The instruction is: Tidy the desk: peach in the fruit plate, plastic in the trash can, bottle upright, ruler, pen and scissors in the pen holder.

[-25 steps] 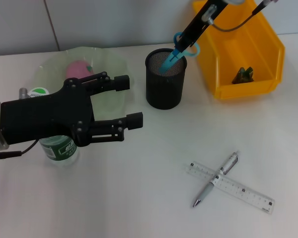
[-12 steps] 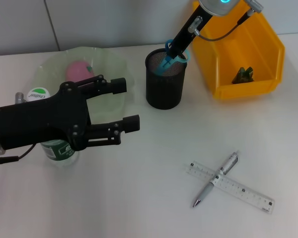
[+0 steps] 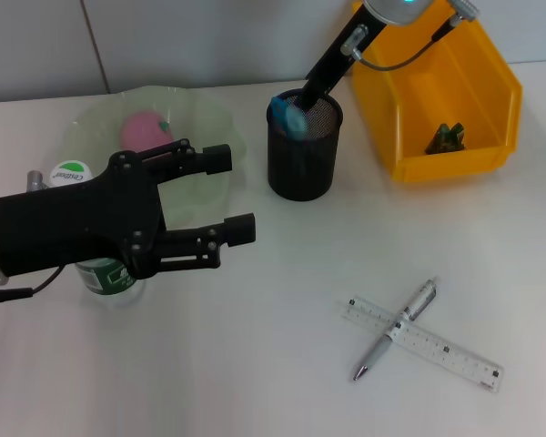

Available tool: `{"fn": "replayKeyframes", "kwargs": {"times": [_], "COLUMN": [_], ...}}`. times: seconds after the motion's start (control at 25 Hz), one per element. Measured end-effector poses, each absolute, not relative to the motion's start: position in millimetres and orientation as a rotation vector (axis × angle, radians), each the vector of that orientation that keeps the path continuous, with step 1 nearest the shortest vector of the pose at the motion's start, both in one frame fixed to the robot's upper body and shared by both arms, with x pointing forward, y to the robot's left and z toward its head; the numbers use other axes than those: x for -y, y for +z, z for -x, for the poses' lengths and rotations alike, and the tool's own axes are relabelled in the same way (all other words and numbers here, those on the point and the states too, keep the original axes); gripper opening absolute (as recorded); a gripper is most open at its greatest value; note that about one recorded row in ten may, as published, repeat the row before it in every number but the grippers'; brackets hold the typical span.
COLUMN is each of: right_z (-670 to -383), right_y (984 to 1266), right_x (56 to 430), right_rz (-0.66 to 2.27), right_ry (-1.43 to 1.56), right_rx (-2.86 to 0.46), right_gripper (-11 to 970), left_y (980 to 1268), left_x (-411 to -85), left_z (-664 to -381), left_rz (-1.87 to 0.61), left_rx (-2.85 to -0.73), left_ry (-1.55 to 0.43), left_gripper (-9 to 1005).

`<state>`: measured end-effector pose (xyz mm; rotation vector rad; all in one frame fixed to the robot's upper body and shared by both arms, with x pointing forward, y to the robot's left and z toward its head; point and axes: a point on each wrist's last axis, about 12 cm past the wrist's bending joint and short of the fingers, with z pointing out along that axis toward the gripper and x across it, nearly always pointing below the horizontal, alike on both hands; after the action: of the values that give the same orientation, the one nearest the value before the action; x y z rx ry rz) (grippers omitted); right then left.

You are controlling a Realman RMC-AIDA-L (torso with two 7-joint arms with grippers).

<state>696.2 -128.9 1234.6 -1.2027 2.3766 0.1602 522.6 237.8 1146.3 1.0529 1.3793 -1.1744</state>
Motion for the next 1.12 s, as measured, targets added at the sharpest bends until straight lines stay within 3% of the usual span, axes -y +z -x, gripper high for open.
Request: {"fn": "replayKeyframes", "kwargs": {"times": [0.32,0.44,0.72,1.12], "right_z": [-695,-692,-682,-639], "right_y": [1233,1233,1239,1262], "right_x": [126,126,131,175], "right_rz": [1.196,1.189,1.176,1.092], "right_ry": [0.158,0.157,0.190,0.459], "right_rx": [-2.372,-2.358,-2.337,-2.239], "right_gripper": [551,686,725,723], "left_y": [1146,1146,1146,1144], "left_x": [-238,-238,-239,-238], "left_z": [-522,-521,-520,-519], "left_rz": [-1.058,-1.056,-1.061,-1.160], "left_rx": [-1.378,-1.380,-1.380,-1.455], "left_ry": [-1.182,-1.183,-1.190,-1.189], "left_gripper": [841,841,841,841]}}
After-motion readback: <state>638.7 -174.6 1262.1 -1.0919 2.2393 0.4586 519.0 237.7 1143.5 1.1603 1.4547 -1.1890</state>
